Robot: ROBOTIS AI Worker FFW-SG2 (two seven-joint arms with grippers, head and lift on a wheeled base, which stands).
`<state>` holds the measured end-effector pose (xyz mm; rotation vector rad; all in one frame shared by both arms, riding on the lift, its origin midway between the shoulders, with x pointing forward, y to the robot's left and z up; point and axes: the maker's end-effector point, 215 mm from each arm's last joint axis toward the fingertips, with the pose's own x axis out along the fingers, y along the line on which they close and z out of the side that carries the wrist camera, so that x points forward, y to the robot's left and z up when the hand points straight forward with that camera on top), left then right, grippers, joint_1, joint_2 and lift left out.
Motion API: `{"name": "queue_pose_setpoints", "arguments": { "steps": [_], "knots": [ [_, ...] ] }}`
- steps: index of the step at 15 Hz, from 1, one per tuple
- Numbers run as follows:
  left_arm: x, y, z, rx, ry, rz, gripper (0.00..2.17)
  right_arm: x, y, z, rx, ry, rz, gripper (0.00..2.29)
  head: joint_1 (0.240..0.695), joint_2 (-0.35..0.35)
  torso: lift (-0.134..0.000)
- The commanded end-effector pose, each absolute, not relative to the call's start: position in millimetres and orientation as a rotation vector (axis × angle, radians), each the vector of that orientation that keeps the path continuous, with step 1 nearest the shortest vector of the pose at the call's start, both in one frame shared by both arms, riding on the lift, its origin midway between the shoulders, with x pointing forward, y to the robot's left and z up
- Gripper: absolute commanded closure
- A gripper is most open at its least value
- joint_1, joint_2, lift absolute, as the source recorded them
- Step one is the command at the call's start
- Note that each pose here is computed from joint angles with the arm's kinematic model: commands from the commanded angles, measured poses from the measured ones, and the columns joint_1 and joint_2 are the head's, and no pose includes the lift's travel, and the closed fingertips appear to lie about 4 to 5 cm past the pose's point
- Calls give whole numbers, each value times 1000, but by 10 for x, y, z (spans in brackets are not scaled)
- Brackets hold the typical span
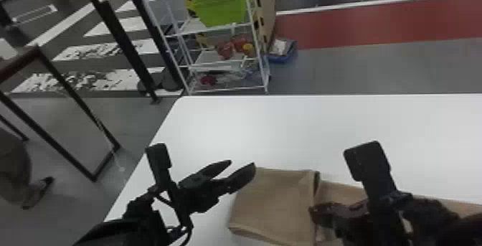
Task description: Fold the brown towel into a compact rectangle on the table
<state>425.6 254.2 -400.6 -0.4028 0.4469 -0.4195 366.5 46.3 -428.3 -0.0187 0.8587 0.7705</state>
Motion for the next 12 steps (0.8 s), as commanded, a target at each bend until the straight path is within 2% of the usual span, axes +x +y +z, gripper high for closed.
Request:
{"name": "queue_pose_setpoints", "arguments": {
  "steps": [1, 4, 8, 12],
  "knots": [
    [4268, 2557, -4013, -396, 449, -412, 83, 3505, 515, -4132, 5, 849, 790, 1328, 695, 350, -122],
    [4278, 2549, -4021, -394, 451, -412, 83, 3294, 429, -3911, 39, 846, 784, 1328, 695, 350, -122],
    [4301, 2490, -4063, -378, 463, -417, 83, 3162, 33, -3703, 116, 866, 736, 1328, 695, 350, -122],
    [4282, 2423, -4090, -365, 475, -427, 83, 3182, -277, -3381, 193, 791, 718, 1328, 695, 350, -122]
  ]
}}
